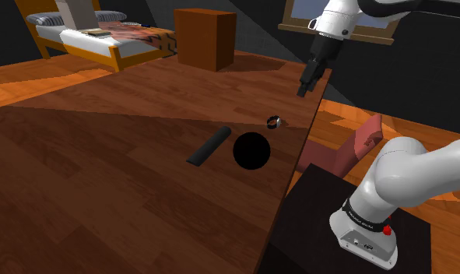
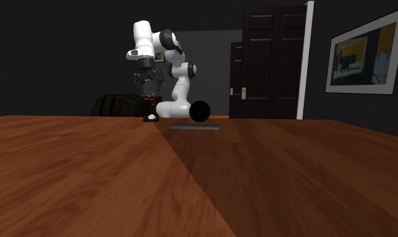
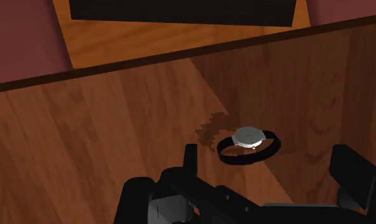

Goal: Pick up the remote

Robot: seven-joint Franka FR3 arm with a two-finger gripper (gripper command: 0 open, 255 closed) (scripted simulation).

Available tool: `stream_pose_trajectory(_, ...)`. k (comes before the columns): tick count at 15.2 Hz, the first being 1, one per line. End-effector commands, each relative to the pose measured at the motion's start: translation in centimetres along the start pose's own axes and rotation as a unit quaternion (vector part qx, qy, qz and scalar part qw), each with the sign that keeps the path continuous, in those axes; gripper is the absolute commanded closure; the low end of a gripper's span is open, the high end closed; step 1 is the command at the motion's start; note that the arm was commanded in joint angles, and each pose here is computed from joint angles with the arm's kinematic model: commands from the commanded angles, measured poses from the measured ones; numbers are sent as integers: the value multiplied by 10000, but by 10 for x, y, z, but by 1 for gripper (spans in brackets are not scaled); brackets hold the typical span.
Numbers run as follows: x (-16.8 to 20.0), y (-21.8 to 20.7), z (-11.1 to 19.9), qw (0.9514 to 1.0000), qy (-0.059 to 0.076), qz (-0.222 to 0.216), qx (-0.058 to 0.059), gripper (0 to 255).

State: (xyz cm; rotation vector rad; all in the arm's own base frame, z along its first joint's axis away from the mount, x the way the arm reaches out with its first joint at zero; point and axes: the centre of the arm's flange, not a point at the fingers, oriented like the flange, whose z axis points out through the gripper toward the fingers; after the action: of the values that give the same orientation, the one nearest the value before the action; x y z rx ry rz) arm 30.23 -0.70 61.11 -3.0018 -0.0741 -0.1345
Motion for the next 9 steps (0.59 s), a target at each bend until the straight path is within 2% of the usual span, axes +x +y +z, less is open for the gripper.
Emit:
stream_pose_trajectory(1, 0, 0, 0, 10000, 0, 0, 0, 0)
stream_pose_trajectory(3, -2, -24, 10, 9986, -53, 533, 4, 0)
stream_pose_trajectory(5, -2, -48, 19, 9943, -106, 1065, 9, 0)
stream_pose_trajectory(7, 1, -72, 29, 9871, -159, 1593, 13, 0)
stream_pose_trajectory(9, 7, -96, 39, 9771, -212, 2117, 17, 0)
